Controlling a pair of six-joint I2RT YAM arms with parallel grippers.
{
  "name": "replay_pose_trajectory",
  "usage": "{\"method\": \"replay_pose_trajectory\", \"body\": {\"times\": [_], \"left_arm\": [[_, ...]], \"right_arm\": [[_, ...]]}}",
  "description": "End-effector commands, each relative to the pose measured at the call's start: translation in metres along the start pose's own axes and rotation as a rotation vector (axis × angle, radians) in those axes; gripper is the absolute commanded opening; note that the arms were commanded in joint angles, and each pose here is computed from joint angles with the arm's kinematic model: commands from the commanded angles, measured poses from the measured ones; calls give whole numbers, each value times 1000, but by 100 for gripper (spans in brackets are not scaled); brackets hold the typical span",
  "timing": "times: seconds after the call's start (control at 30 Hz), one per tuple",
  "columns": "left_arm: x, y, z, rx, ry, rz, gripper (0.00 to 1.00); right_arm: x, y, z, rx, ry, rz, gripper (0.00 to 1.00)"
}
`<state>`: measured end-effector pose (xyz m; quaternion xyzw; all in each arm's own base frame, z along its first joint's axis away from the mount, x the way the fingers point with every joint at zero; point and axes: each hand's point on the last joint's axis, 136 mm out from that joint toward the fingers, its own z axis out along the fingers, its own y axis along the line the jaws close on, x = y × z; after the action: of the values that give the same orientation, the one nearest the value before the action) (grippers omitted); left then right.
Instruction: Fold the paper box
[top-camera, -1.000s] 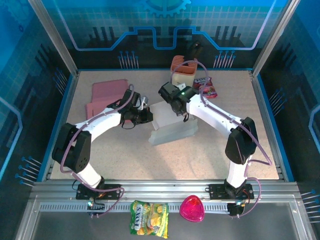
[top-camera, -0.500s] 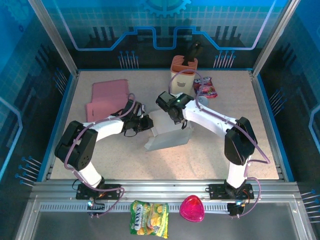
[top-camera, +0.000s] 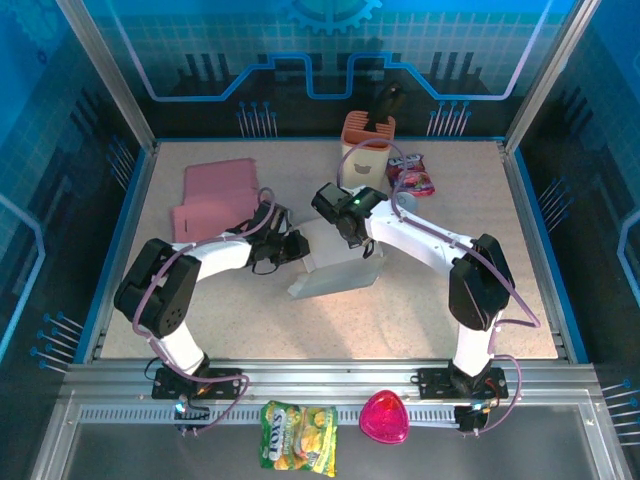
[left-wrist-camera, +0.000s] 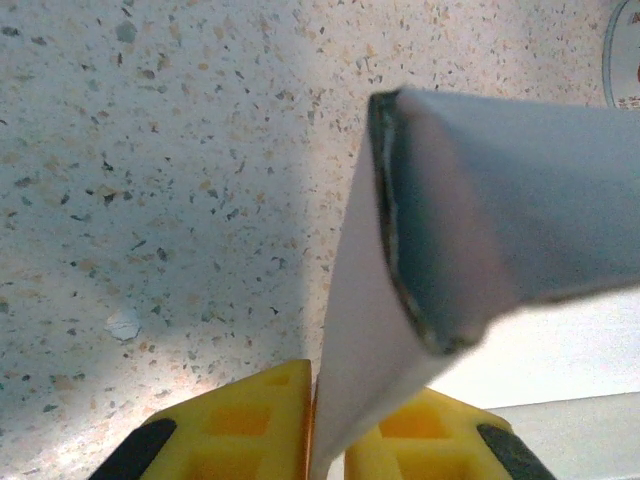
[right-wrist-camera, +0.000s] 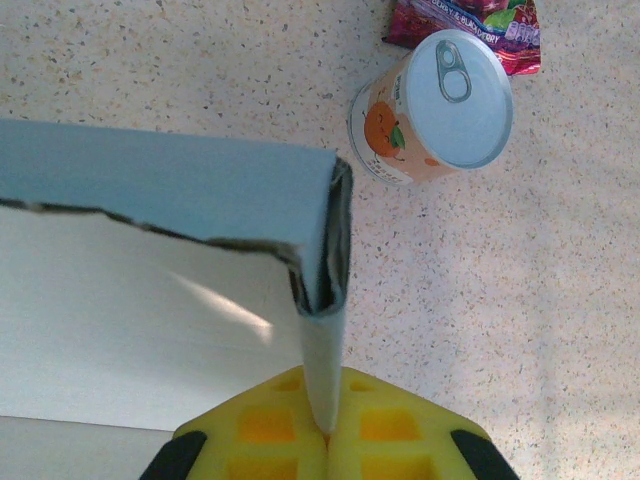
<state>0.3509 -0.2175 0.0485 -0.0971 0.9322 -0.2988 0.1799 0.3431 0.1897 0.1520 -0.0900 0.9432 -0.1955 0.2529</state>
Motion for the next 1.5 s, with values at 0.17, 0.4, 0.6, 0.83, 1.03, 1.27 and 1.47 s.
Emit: {"method": "replay_pose_trajectory", "body": {"times": [0.17, 0.4, 0.6, 0.83, 1.03, 1.27, 1.47], "left_arm": [[9, 29, 2, -195, 0, -8, 7], [21, 44, -3, -370, 16, -8, 0], [29, 57, -14, -528, 39, -43, 0], [33, 61, -18, -633, 63, -75, 0], [33, 58, -19, -680, 58, -99, 0], [36, 57, -17, -714, 63, -99, 0], [31, 46, -13, -661, 53, -69, 0]], "right_arm": [[6, 9, -2, -3, 2, -7, 0], [6, 11, -1, 1, 0, -11, 0], [7, 14, 2, -5, 6, -11, 0], [6, 18, 2, -22, 7, -9, 0], [6, 18, 1, -28, 3, -5, 0], [7, 18, -1, -34, -4, 2, 0], [9, 18, 0, -39, -2, 5, 0]]}}
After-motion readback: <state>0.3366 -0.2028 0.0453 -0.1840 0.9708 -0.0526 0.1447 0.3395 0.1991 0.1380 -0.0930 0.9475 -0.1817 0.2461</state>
